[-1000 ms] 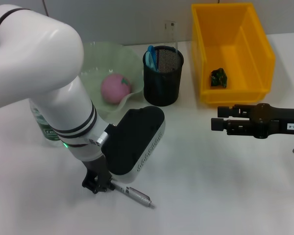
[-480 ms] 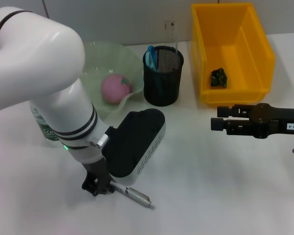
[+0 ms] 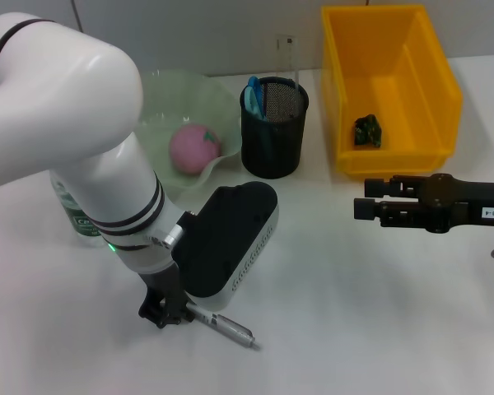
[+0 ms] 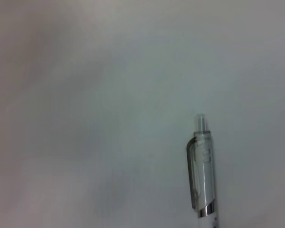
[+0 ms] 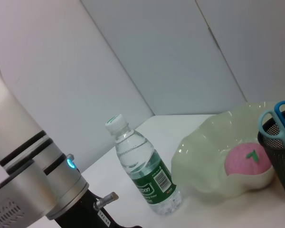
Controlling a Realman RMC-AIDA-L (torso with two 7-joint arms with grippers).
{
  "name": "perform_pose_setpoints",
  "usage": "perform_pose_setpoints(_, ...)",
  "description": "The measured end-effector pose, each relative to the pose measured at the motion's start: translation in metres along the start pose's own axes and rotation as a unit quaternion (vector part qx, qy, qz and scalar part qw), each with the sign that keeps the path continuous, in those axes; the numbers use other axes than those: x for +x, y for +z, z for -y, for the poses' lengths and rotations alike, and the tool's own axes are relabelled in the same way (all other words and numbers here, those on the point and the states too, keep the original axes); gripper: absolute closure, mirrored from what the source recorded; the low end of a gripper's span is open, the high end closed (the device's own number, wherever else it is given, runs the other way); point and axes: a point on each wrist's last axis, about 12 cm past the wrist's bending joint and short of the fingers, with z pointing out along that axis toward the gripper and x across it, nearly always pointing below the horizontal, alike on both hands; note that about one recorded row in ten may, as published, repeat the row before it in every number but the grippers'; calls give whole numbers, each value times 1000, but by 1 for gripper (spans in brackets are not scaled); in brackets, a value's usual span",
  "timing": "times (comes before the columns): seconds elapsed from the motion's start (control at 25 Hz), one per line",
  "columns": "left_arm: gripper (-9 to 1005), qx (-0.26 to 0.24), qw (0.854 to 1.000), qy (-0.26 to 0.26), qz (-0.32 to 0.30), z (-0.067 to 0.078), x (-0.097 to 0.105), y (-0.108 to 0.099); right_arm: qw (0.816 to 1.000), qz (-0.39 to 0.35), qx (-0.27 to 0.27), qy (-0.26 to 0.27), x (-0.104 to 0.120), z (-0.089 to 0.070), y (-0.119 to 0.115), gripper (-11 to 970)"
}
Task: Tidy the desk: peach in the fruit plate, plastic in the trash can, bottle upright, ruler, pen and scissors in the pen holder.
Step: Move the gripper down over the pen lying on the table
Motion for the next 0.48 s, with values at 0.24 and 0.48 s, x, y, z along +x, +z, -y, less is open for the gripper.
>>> perform_pose_setpoints(0.24,804,1,1000,1,-1,0,-1,1,1000,0,0,0,0,0,0,245)
perform_pose_setpoints(0.48,825,3,1000,4,2,1,-2,2,1000,0,1,0,0,0,0,244)
